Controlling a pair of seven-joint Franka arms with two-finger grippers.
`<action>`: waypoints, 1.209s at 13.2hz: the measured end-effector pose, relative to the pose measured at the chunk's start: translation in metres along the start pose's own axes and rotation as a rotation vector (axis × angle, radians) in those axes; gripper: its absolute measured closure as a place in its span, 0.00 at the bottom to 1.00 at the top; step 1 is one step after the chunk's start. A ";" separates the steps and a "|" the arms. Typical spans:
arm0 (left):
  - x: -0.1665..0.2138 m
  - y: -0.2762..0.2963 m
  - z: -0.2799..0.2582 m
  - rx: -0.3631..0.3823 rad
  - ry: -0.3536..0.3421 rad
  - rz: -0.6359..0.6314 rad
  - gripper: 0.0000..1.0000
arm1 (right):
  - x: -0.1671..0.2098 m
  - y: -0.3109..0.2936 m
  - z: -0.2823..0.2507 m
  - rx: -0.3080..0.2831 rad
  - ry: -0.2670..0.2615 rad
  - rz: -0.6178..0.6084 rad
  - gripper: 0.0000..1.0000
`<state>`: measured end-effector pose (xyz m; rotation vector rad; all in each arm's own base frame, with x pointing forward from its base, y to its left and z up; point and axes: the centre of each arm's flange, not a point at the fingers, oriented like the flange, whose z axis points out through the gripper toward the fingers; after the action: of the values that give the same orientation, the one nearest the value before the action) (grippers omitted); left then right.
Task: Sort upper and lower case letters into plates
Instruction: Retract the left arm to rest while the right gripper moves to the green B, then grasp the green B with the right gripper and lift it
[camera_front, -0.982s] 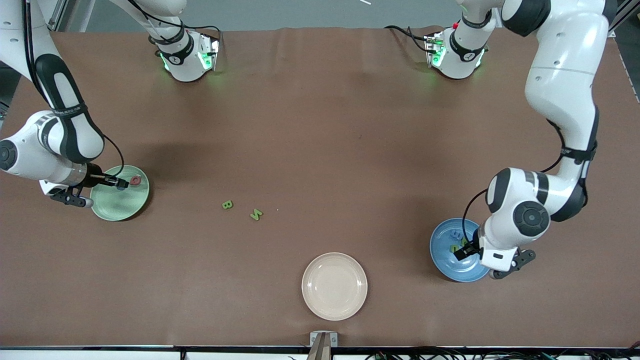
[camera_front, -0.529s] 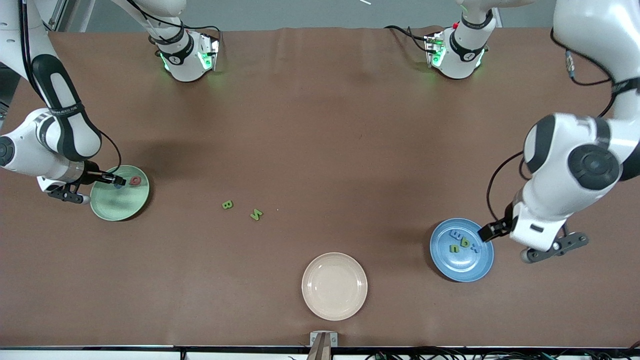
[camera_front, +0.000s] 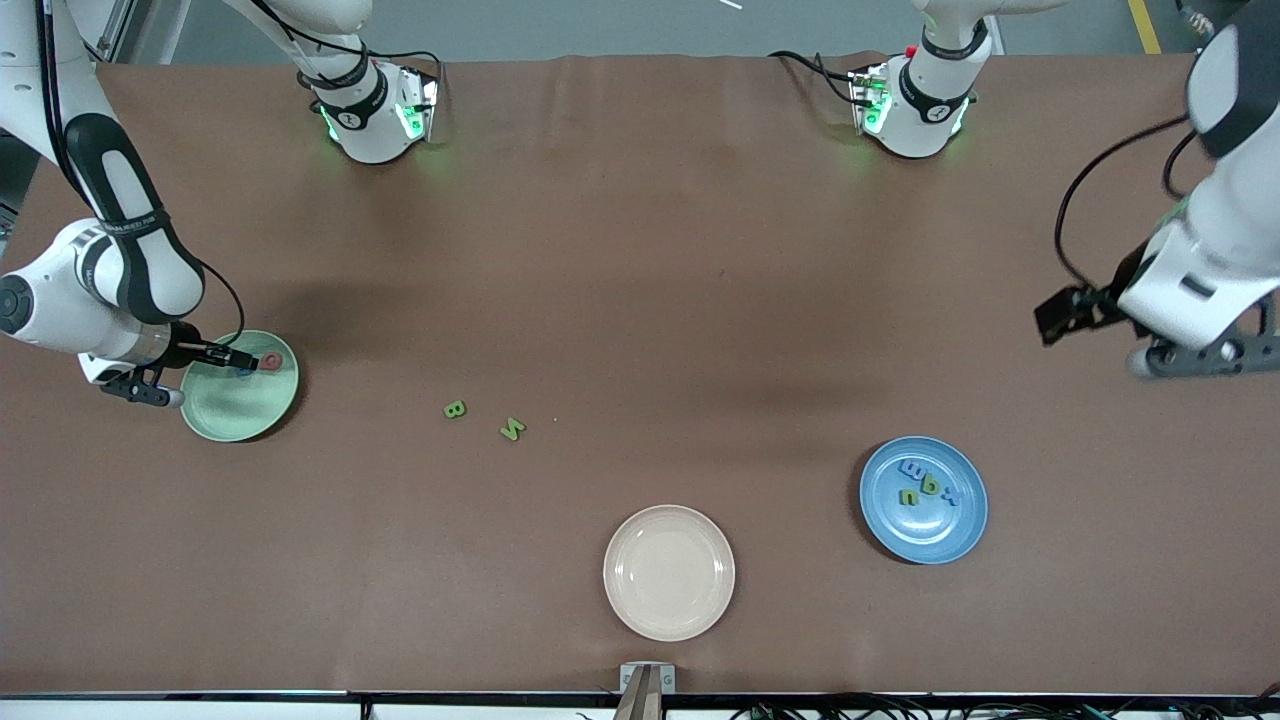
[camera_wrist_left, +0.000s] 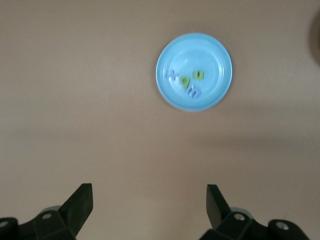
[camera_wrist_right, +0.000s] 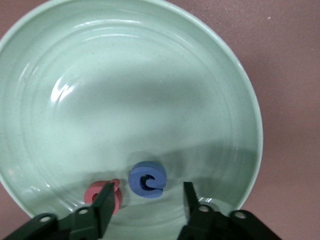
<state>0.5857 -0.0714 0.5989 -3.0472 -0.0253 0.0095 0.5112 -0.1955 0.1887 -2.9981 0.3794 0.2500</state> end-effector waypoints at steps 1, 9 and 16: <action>-0.016 -0.002 -0.010 -0.017 -0.004 0.005 0.00 | 0.002 -0.006 -0.008 0.004 -0.008 0.010 0.19; -0.074 0.017 -0.038 -0.043 -0.016 0.034 0.00 | -0.013 -0.242 -0.081 -0.059 -0.043 0.360 0.00; -0.075 0.016 -0.047 -0.047 0.003 0.031 0.00 | -0.028 -0.366 -0.008 -0.016 0.078 0.713 0.00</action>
<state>0.5118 -0.0926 0.6446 -3.0939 0.0228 0.0066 0.5798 0.1628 0.2334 -2.7609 1.4445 0.1860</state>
